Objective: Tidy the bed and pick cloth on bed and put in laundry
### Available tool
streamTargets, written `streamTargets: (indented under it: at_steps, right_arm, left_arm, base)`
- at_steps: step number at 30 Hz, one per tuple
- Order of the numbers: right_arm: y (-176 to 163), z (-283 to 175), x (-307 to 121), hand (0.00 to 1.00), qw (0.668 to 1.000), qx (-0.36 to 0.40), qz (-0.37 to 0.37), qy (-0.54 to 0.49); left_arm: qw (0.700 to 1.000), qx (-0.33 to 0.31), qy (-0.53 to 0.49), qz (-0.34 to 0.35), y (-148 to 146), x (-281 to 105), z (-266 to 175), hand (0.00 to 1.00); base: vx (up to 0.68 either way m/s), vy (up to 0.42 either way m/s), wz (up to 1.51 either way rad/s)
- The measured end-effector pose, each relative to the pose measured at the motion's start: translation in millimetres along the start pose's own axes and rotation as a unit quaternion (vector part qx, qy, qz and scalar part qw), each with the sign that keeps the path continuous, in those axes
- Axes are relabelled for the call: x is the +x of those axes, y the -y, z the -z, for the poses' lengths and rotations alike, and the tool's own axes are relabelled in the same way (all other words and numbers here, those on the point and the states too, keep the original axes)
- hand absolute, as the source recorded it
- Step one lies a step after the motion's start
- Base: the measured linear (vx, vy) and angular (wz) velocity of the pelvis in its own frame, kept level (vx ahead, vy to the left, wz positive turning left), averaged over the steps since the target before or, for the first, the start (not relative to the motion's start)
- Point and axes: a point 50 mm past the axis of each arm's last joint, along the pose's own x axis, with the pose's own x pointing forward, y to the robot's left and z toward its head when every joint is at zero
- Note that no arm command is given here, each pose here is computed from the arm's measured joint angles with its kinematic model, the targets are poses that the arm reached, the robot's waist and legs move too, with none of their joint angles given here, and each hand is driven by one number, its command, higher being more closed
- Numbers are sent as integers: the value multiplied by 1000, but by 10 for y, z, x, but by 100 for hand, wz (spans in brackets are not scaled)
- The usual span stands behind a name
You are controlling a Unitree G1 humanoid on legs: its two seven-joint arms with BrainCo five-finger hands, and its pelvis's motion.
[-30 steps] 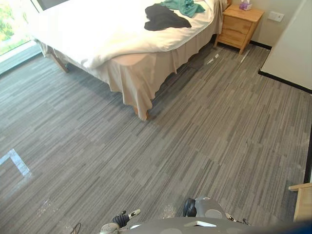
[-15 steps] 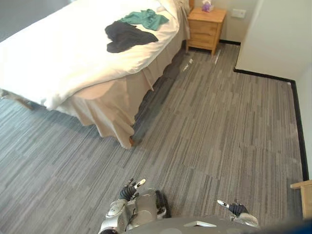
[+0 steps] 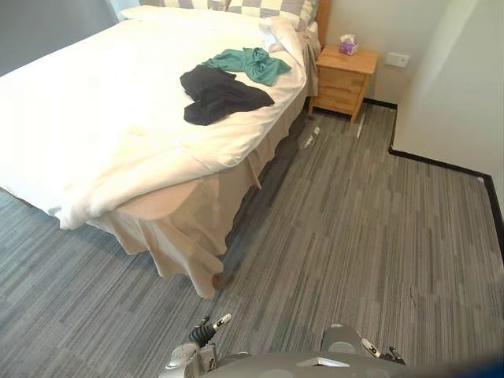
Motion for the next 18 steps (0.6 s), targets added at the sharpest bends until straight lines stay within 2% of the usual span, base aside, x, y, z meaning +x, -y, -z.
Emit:
streamTargets:
  at_steps: [6, 8, 11, 14, 18]
  right_arm:
    - [-129, -33, -39, 0, 1000, -3, -19, 24]
    - [-7, -145, 4, 0, 999, -17, -10, 41]
    - [22, -176, 8, 0, 998, -36, -14, 49]
    - [-56, -261, 38, 0, 995, -74, -36, 54]
    - [11, -190, 42, 0, 995, -89, -28, 23]
  left_arm:
    - [999, -37, 22, -4, 32, 7, -93, 0]
    - [998, -61, 28, 7, 180, 14, -98, 0]
    - [997, -72, 28, 11, 248, 11, -74, 0]
    - [993, -105, 45, -12, 141, -15, -80, 0]
    - [989, -120, 87, -18, 49, -47, -170, 0]
  base:
    - [424, -296, 103]
    - [363, -385, 98]
    - [363, -339, 86]
    - [277, -326, 50]
    - [180, -270, 104]
